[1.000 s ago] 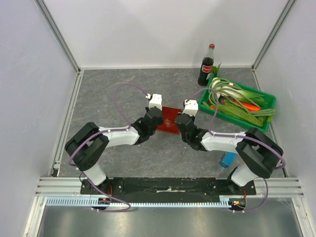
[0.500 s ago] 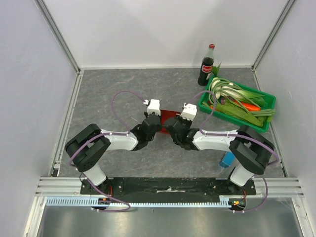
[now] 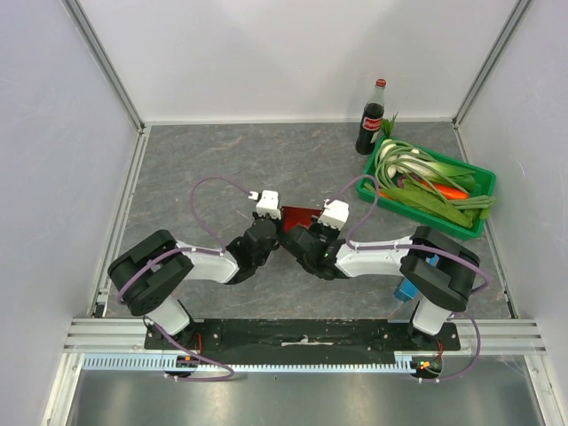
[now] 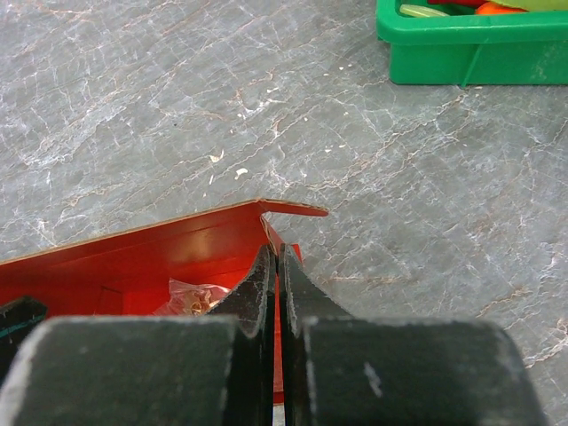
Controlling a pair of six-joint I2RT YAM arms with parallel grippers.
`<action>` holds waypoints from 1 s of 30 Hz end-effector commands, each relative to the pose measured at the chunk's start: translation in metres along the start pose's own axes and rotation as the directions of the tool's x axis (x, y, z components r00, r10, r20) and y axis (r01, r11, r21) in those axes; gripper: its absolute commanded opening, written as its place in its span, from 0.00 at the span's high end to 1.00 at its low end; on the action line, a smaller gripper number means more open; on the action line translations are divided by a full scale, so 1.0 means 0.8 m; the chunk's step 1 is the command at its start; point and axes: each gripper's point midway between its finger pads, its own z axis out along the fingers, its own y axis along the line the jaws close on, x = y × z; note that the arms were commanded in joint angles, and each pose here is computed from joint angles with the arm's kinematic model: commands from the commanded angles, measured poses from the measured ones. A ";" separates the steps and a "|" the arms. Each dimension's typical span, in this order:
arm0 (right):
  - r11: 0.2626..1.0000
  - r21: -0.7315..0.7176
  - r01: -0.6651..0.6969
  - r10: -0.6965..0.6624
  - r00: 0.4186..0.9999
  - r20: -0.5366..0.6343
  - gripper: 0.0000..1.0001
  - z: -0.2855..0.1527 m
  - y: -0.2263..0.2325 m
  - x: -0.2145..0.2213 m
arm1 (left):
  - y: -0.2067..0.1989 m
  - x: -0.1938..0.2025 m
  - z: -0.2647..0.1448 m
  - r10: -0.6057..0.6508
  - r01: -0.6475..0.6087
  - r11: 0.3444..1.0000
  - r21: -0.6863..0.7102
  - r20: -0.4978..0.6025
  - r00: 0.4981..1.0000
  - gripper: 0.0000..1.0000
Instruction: Fold the paper box
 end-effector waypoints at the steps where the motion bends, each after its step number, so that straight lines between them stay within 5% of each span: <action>1: 0.995 0.071 0.067 -0.072 0.995 0.067 1.00 0.005 -0.030 0.008 | 0.019 0.011 -0.008 -0.010 0.010 0.998 -0.054 0.005 1.000 0.98; 30: 0.995 0.055 0.088 -0.092 0.993 0.076 1.00 -0.017 -0.079 0.053 | 0.010 0.071 -0.044 -0.005 0.005 0.991 -0.134 0.006 1.000 0.98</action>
